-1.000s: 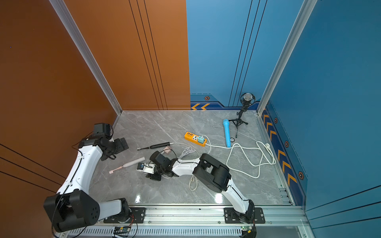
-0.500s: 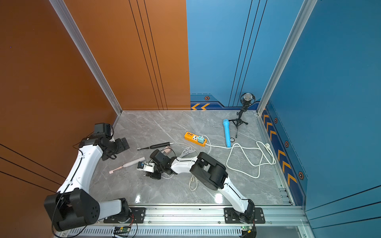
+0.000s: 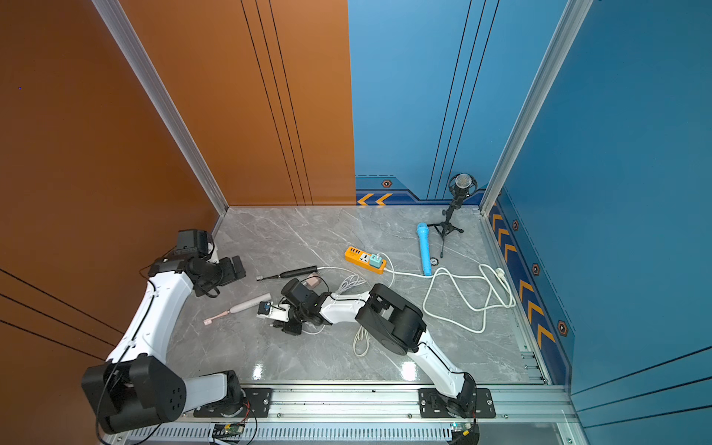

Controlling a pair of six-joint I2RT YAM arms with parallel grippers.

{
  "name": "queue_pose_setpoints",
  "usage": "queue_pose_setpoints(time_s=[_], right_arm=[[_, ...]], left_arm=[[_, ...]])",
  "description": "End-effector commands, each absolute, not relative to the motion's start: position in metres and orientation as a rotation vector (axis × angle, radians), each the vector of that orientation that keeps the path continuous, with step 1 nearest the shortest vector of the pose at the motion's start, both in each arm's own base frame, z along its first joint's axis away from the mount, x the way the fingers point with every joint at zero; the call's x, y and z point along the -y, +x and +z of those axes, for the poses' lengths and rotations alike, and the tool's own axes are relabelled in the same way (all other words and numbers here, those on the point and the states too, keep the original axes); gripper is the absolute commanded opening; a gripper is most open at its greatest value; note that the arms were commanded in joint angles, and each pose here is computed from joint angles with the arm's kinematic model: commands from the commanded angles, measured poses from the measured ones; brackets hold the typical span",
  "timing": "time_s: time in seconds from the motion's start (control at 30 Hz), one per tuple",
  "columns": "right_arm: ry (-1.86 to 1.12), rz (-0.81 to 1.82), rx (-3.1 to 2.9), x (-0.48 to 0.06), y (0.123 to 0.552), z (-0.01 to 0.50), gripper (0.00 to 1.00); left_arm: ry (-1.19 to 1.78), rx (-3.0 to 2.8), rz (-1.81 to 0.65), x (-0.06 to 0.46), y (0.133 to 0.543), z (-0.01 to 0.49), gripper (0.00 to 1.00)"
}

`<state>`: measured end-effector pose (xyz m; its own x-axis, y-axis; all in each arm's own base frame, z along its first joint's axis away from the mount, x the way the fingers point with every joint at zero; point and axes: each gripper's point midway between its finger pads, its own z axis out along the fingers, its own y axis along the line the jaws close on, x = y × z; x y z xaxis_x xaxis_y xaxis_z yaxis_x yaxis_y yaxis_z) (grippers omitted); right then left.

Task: Charge the electric toothbrush
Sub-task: Pick up the charging cable from the center of the board, then pick up the electric toothbrush from the center of the board.

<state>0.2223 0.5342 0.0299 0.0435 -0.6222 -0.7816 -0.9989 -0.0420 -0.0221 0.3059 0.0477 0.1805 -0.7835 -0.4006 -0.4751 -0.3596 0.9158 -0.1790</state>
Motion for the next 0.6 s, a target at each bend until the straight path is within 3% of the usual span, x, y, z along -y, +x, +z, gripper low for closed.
queue_pose_setpoints(time_s=[0.0,0.1,0.17,0.33,0.57], right_arm=[[-1.632,0.837,-1.689,-0.513,0.235,0.068,0.0],[-1.551,0.844,-1.704,-0.489,0.242,0.109,0.0],[-1.503,0.852,-1.745,-0.467,0.245,0.124,0.0],[-1.453,0.821,-1.807,-0.415,0.244,0.148,0.0],[-1.432,0.787,-1.773,-0.381,0.24,0.167,0.0]], left_arm=[[-0.246,-2.439,-0.202,-0.02,0.313,0.212,0.98],[0.097,-2.358,-0.183,0.014,0.312,0.222,0.98],[0.462,-2.351,-0.144,0.05,0.297,0.203,1.0],[1.301,-2.127,0.202,0.078,0.252,0.155,0.81],[1.47,-2.246,0.06,0.062,0.236,0.125,0.8]])
